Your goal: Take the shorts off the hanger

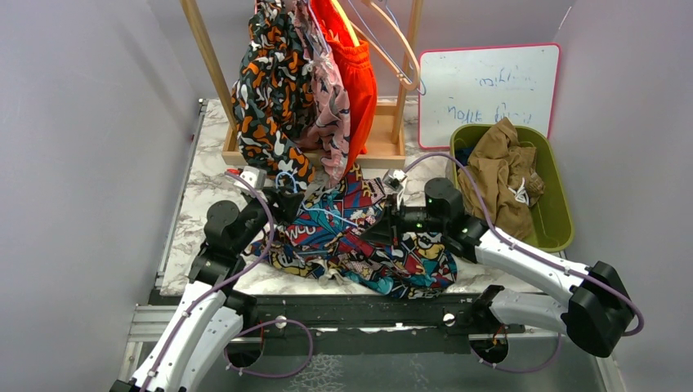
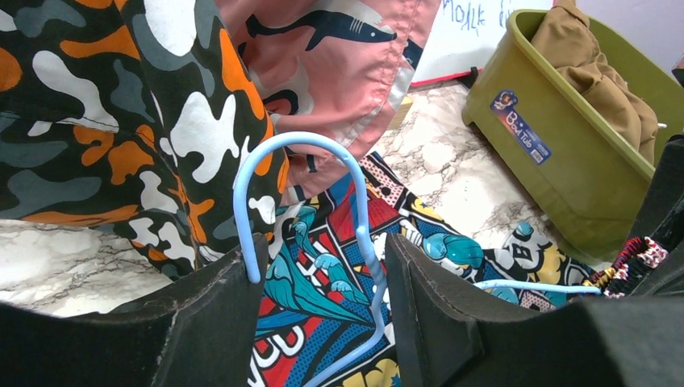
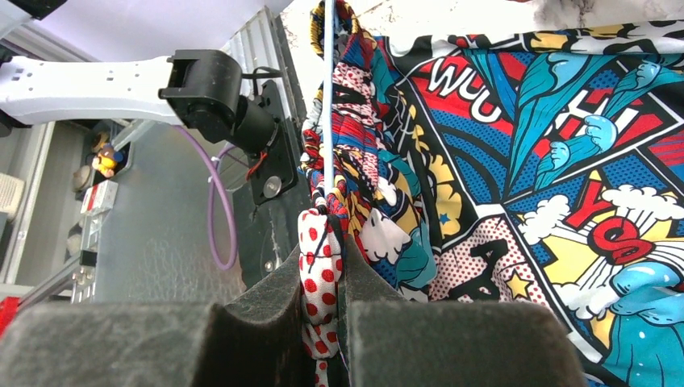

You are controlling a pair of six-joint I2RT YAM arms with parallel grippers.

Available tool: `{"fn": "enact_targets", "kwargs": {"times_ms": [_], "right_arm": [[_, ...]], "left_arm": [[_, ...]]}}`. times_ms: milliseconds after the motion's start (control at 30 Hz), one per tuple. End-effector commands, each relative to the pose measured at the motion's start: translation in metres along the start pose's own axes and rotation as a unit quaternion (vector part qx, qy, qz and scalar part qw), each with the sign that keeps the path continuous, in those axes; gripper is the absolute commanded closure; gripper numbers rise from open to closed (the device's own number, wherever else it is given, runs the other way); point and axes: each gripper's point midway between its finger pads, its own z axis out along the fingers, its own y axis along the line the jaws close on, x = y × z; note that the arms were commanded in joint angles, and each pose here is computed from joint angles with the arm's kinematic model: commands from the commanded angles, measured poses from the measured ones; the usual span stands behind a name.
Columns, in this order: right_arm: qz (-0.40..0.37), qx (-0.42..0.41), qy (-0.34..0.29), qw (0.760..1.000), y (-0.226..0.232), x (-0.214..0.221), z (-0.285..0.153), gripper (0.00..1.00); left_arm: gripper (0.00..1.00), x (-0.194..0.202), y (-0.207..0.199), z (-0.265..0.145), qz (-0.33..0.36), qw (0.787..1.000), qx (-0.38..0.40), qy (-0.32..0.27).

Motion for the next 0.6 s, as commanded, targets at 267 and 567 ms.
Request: {"fn": "enact_targets", "kwargs": {"times_ms": [267,567], "right_arm": [[-0.035,-0.030,-0.033,0.998,0.0183,-0.0189,0.0015,0.99],[-0.029,-0.014,-0.012,0.999,0.0132,-0.0183,0.0036,0.73]], "left_arm": [[0.76,-0.0049,-0.0028,-0.0021,0.011,1.000,0.005,-0.003],[1.00,-0.0092,-0.0030,-0.0052,0.020,1.000,0.004,-0.011]]}}
